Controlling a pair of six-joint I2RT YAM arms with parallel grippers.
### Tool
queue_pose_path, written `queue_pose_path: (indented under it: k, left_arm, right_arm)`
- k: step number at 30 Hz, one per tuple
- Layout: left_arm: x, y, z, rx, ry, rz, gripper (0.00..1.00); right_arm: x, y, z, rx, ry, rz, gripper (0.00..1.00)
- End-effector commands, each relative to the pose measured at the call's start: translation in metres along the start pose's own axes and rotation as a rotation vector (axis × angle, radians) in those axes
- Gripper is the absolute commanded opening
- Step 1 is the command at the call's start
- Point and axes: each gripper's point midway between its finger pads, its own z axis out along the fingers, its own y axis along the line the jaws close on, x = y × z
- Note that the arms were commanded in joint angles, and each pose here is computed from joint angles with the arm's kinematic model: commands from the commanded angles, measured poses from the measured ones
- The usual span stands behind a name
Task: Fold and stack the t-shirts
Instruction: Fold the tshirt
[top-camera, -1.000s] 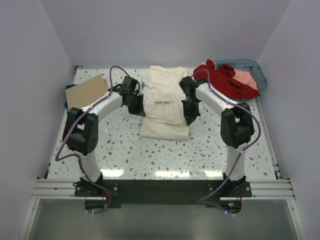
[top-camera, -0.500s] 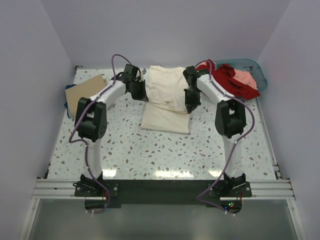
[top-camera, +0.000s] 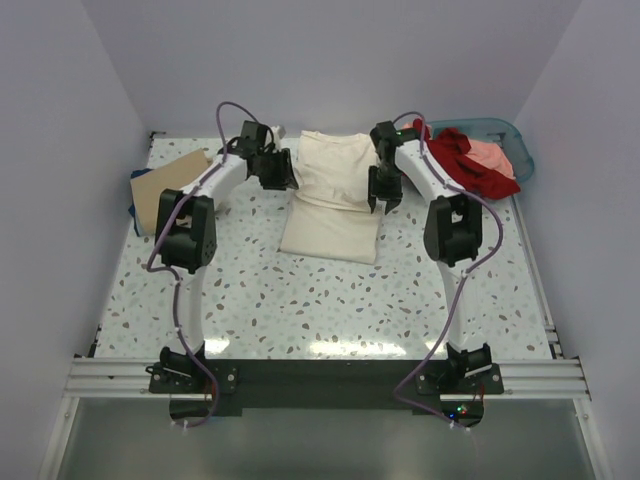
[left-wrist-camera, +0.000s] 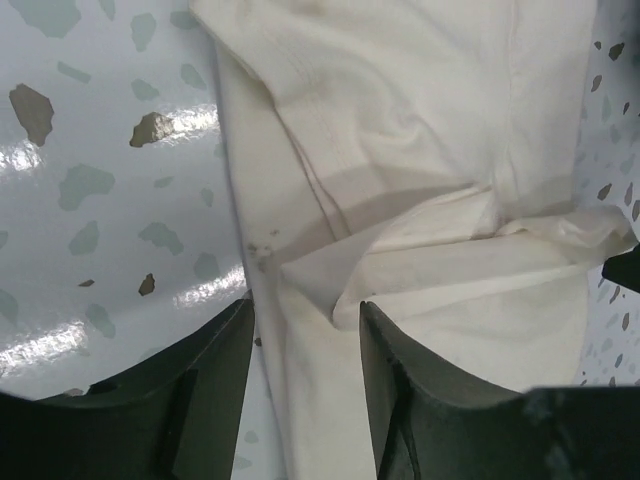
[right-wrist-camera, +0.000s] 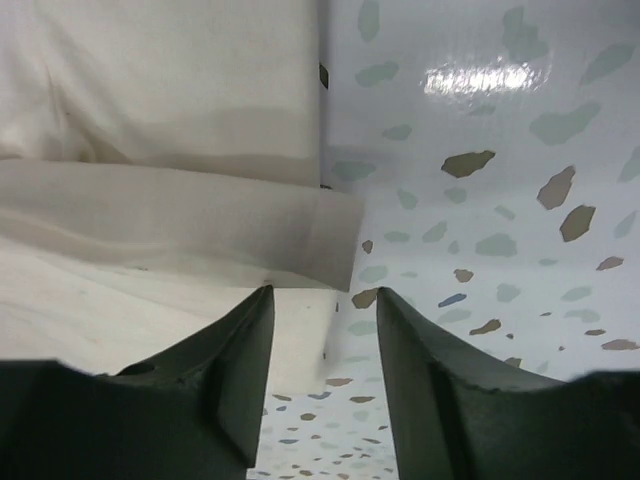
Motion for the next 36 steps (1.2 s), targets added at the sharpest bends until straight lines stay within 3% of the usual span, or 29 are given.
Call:
queue_pose_path:
  k: [1,3,8,17,20,29,36]
  left_arm:
    - [-0.035,-0.010,-0.016,0.033,-0.108,0.037,0.52]
    - [-0.032,-0.012,-0.025,0.030,-0.121,0.040,0.53]
    - [-0.028,-0.034,-0.054,0.100,-0.197,0.059,0.54]
    - [0.049,-0.034,-0.047,0.067,-0.081,0.068,0.55]
    - [0.057,-0.028,-0.055,0.029,-0.093,0.073,0.54]
    - [0.092,-0.004,-0.067,-0.069,-0.044,0.048,0.52]
    - [0.111,-0.001,-0.070,-0.069,-0.024,0.022,0.51]
  right_arm:
    - [-0.014,0.001,-0.024,-0.025,-0.051,0.001,0.51]
    - [-0.021,0.004,-0.034,-0.043,-0.088,0.007,0.58]
    - [-0.025,0.019,-0.054,-0.139,-0.144,0.015,0.60]
    - [0.003,0.039,-0.060,-0.197,-0.108,-0.016,0.61]
    - [0.023,0.037,-0.054,-0.188,-0.081,-0.030,0.61]
    - [0.090,0.026,-0.033,-0.175,0.025,-0.025,0.50]
    - [0.112,0.018,-0.021,-0.161,0.060,-0.004,0.39]
